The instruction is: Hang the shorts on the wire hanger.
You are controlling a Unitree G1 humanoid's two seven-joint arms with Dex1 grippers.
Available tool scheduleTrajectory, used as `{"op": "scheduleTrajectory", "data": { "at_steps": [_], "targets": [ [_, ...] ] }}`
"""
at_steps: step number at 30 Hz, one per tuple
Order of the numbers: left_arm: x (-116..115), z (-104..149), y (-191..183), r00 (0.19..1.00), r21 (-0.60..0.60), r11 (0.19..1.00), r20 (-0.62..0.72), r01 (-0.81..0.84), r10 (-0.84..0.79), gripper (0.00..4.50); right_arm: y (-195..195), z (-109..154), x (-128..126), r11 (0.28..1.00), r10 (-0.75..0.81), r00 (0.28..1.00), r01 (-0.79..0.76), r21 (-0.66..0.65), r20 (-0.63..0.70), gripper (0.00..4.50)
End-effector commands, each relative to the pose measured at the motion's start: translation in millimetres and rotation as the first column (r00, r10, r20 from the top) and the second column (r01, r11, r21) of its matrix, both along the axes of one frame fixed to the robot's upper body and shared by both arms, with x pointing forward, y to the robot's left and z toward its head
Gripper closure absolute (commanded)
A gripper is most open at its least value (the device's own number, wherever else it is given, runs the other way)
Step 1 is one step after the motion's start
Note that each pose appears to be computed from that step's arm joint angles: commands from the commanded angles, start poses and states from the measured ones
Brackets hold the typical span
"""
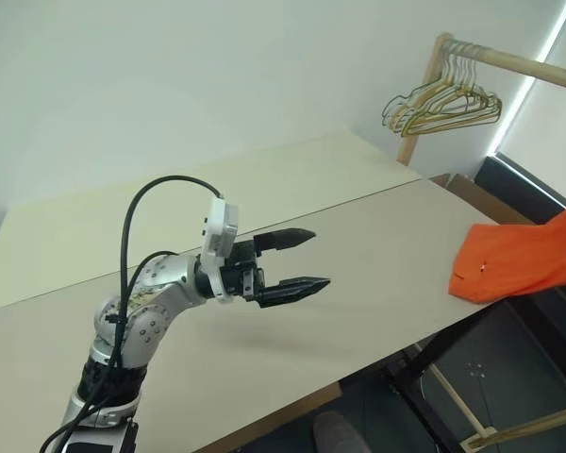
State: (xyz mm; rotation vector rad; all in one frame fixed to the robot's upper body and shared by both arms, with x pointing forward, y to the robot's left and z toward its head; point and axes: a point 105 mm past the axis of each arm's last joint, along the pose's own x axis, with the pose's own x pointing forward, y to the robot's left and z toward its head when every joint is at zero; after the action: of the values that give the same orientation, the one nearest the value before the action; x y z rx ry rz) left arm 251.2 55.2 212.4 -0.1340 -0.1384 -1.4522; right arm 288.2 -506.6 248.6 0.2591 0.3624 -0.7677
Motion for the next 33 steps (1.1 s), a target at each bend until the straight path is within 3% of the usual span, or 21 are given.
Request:
{"op": "scheduleTrajectory", "data": {
  "at_steps": [1,14,22,27,33],
  "targets": [
    [-3,8,1,1.000,0.001,1.000,0.029,0.003,-0.003,0.04,-2,13,0,1.000,-0.006,0.998,0.007,-0.028,0.057,4.50],
    [-10,9,22,0.990,0.026,0.990,0.004,-0.139,0.139,0.04,7,-12,9,0.999,0.051,0.999,-0.051,0.017,-0.001,4.50],
    [-14,13,19,0.994,0.019,0.994,0.004,-0.108,0.107,0.04,13,-28,13,0.994,0.058,0.998,-0.059,0.094,0.017,4.50],
    [-11,16,14,0.995,-0.003,0.995,0.020,-0.095,0.095,0.04,11,-31,14,0.998,0.069,0.994,-0.070,-0.009,-0.082,4.50],
    [-13,18,13,0.996,-0.017,0.997,0.039,-0.075,0.075,0.00,8,-28,15,0.999,0.025,0.997,-0.028,-0.032,-0.078,2.49]
  ]
}}
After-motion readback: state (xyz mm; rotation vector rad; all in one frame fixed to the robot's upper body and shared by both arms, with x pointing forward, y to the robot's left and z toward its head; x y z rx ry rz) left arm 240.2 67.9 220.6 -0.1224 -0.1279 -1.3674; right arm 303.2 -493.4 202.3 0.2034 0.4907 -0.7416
